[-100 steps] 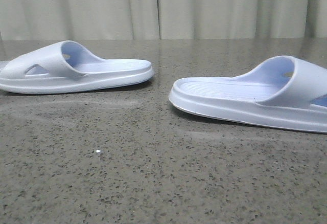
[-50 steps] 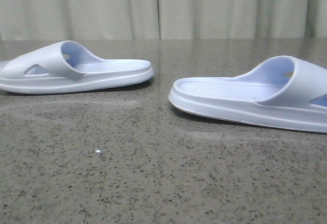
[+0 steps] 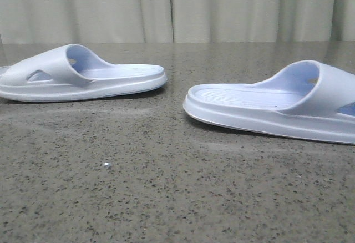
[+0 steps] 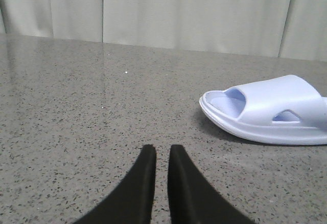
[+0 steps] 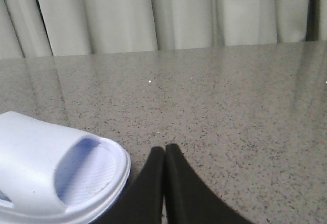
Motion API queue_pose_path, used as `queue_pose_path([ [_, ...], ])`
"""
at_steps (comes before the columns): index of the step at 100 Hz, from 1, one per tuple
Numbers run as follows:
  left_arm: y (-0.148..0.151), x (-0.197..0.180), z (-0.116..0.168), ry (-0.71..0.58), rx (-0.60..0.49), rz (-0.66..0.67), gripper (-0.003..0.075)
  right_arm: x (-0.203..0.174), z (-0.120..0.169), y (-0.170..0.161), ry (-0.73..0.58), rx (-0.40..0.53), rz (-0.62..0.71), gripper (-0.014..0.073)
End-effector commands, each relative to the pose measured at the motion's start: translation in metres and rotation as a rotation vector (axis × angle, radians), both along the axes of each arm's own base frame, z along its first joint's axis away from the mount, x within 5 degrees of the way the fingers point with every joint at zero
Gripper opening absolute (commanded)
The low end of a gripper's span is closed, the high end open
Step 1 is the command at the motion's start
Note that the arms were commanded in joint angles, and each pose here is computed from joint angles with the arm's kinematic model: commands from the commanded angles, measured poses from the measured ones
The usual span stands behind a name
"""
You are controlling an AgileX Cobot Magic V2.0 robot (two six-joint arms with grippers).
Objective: Insert blue slippers together front up
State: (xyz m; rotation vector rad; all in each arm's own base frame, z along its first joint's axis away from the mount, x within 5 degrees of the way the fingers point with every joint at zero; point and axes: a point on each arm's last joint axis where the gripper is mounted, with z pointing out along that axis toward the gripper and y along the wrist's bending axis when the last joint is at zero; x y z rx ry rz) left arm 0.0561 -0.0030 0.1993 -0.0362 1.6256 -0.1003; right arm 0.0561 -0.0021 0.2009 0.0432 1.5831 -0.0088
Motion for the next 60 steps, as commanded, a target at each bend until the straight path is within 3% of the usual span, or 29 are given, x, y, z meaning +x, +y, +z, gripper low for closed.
queue_pose_path([
  [1, 0.0, -0.002, 0.006, -0.099, -0.009, 0.001, 0.0015, -0.001, 0.003, 0.001, -0.1, -0.017, 0.004, -0.008],
  [11, 0.0, -0.002, 0.007, -0.112, -0.07, 0.0, 0.0015, -0.001, 0.004, 0.001, -0.11, 0.023, 0.006, -0.008],
  [37, 0.0, -0.002, 0.01, -0.127, -0.448, -0.008, 0.0015, -0.001, 0.004, 0.001, -0.116, 0.343, 0.019, -0.008],
  [49, 0.001, -0.002, 0.012, -0.135, -0.603, -0.008, 0.0015, -0.001, 0.003, 0.002, -0.095, 0.565, 0.035, -0.0079],
  [60, 0.0, -0.003, 0.017, -0.132, -0.702, -0.024, 0.0015, -0.003, 0.011, 0.007, -0.042, 0.625, 0.074, -0.0079],
])
